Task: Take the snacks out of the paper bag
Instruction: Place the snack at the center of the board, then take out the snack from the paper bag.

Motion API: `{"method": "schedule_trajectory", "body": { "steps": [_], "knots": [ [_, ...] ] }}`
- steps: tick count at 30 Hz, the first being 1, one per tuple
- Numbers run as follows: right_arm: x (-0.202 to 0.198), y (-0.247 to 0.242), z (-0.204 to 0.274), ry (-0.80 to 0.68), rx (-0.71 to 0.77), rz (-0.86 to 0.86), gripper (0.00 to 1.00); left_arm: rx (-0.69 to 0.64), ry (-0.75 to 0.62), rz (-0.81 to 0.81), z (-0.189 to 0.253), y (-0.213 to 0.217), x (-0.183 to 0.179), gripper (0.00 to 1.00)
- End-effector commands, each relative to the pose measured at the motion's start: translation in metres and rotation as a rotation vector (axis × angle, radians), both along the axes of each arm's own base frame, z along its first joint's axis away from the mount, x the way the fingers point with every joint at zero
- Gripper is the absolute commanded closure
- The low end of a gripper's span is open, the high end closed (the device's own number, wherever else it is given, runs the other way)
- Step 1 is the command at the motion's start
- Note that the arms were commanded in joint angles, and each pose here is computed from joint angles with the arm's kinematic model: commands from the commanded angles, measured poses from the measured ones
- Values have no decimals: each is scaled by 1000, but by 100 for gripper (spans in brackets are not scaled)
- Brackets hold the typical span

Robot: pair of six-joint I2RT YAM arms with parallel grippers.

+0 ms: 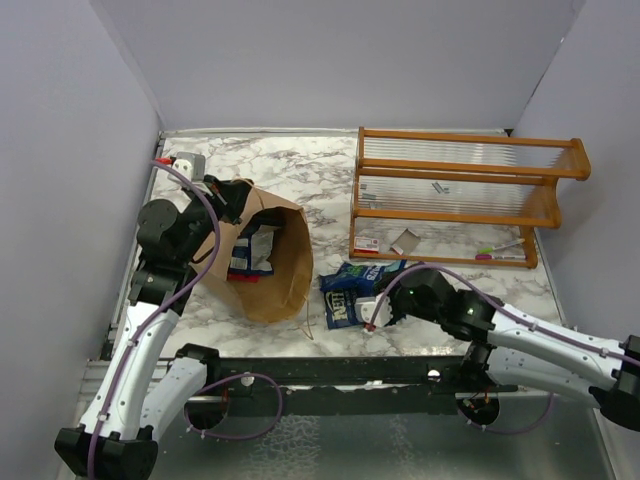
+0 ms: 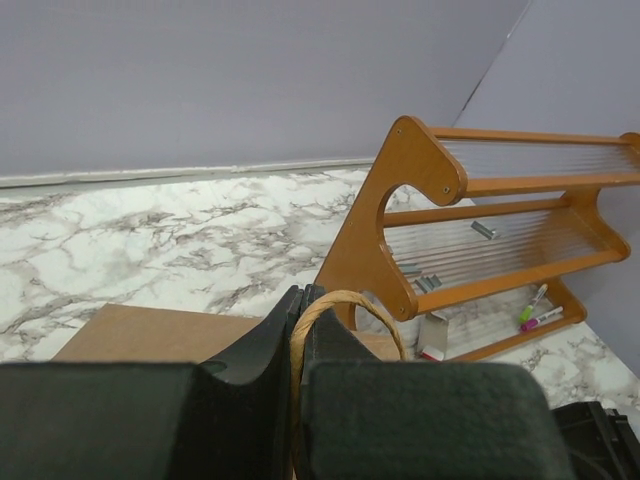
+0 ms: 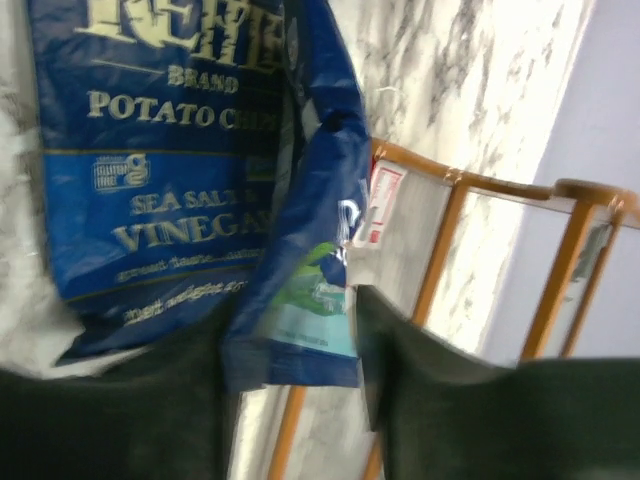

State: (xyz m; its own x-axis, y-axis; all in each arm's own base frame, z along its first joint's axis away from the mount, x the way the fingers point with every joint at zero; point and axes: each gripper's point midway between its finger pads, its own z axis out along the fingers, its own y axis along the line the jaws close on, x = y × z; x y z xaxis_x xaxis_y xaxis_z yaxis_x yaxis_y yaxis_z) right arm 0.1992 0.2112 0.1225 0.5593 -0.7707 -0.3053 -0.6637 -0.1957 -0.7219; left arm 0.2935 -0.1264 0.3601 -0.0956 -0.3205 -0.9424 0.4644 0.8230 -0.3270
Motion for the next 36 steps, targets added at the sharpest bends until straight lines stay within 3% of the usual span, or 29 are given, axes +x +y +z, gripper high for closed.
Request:
{"method": "schedule_trajectory", "body": {
  "steps": [1,3,7,18,25,32,36],
  "knots": [
    [-25,-26,-13,61,-54,35,42,-19,-25,5,4,1,-4,100],
    [-36,-30,-10,102,-34,43,36,-21,-19,0,3,0,-4,100],
    [-55,-24,4,186,31,86,34,-32,-7,-10,1,-2,-5,100],
    [-83,58,101,403,477,236,29,-35,27,-3,-4,0,-8,100],
    [-76,112,144,480,767,280,29,-30,17,-13,0,-2,-9,100],
    [-57,180,129,335,705,281,29,-2,15,-65,3,-9,-11,100],
    [-21,213,123,216,740,166,26,-4,-6,-69,9,-10,-12,100]
  ]
}}
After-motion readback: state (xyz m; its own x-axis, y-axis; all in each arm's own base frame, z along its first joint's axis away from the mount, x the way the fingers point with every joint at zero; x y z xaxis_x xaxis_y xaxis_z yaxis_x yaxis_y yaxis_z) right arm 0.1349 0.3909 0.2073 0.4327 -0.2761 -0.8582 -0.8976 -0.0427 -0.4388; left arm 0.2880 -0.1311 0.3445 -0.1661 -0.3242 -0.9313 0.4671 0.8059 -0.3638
